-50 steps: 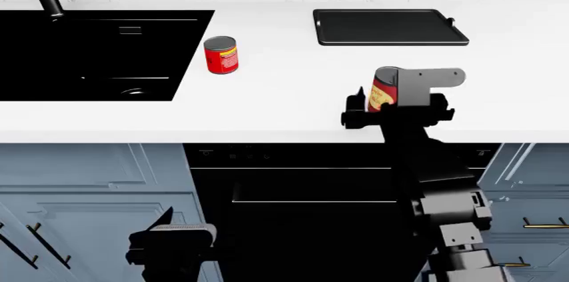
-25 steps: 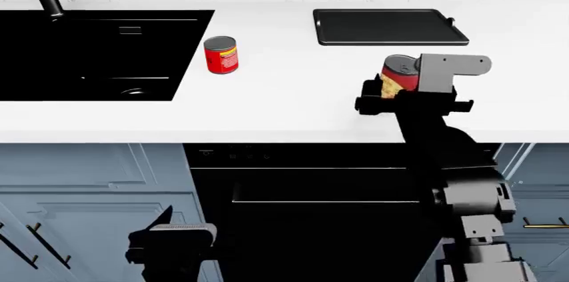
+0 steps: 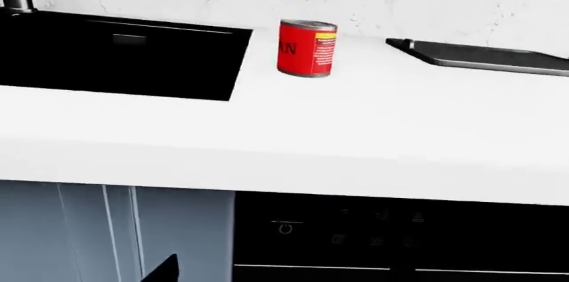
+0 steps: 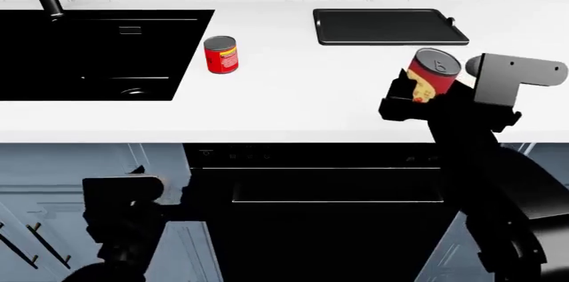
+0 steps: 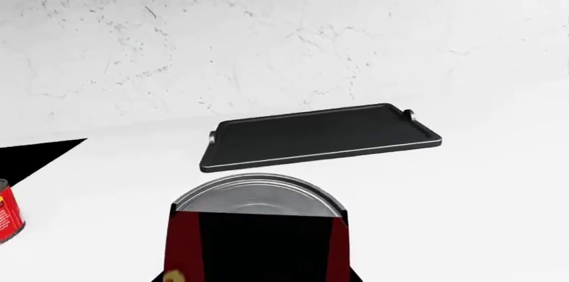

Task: Pick the cans from the counter and place them in their designated side in the cabinet.

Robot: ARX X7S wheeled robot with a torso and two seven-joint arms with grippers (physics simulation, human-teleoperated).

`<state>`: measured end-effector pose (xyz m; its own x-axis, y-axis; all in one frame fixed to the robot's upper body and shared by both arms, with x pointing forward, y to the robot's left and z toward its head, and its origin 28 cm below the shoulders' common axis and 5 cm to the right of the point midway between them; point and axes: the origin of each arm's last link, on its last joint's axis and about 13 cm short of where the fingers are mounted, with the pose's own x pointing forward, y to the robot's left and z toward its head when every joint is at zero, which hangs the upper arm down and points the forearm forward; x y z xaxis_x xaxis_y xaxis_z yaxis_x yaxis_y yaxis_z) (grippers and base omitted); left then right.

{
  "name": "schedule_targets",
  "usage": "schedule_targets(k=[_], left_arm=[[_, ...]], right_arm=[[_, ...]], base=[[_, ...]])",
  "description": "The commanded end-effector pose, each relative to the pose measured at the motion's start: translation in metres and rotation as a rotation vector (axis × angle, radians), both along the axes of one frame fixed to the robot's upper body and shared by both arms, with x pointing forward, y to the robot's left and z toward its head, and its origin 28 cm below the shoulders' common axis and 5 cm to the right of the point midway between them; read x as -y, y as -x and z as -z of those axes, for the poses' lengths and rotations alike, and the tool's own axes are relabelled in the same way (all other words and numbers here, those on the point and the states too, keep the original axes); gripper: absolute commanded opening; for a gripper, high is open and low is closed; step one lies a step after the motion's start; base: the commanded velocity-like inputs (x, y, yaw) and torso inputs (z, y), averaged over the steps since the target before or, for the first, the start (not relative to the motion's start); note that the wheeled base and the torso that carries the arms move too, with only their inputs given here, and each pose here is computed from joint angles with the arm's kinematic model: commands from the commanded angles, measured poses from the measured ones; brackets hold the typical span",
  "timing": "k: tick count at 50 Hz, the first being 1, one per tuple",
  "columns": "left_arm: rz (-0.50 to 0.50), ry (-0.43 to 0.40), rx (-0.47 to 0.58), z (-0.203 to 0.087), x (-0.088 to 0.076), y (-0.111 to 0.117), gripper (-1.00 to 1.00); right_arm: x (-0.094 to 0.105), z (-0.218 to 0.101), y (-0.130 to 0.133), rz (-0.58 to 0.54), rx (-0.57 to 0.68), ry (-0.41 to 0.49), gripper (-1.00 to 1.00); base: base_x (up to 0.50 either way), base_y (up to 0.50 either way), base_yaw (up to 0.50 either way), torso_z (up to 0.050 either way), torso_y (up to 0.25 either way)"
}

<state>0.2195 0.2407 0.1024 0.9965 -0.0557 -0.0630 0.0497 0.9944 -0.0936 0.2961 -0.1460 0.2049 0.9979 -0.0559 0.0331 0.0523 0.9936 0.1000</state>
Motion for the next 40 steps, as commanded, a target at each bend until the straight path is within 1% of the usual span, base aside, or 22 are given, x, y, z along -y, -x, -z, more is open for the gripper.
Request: schedule_targets(k=[1, 5, 10, 22, 40], left_arm=[[0.081, -0.037, 0.006, -0.052, -0.021, 0.012, 1.0], [0.068, -0.057, 0.016, -0.06, -0.03, 0.007, 1.0], [0.043, -0.053, 0.028, -0.063, -0.035, 0.006, 1.0], [0.03, -0.044, 0.031, -0.063, -0.037, 0.004, 1.0], [-0.003, -0.039, 0.054, -0.068, -0.041, 0.0, 1.0]], right_arm=[[0.002, -0.008, 0.023, 0.0, 0.044, 0.003, -1.0], [0.003, -0.008, 0.025, 0.003, 0.045, 0.005, -1.0], [0.0, -0.009, 0.025, -0.008, 0.05, 0.004, -1.0], [-0.002, -0.008, 0.031, -0.023, 0.052, 0.001, -1.0], [-0.003, -0.008, 0.031, -0.033, 0.049, 0.007, -1.0]], base=[[0.0, 0.3, 0.0, 0.0, 0.0], [0.0, 0.49, 0.0, 0.0, 0.0], [0.0, 0.5, 0.0, 0.0, 0.003], [0.0, 0.5, 0.0, 0.0, 0.0], [0.0, 0.5, 0.0, 0.0, 0.001]])
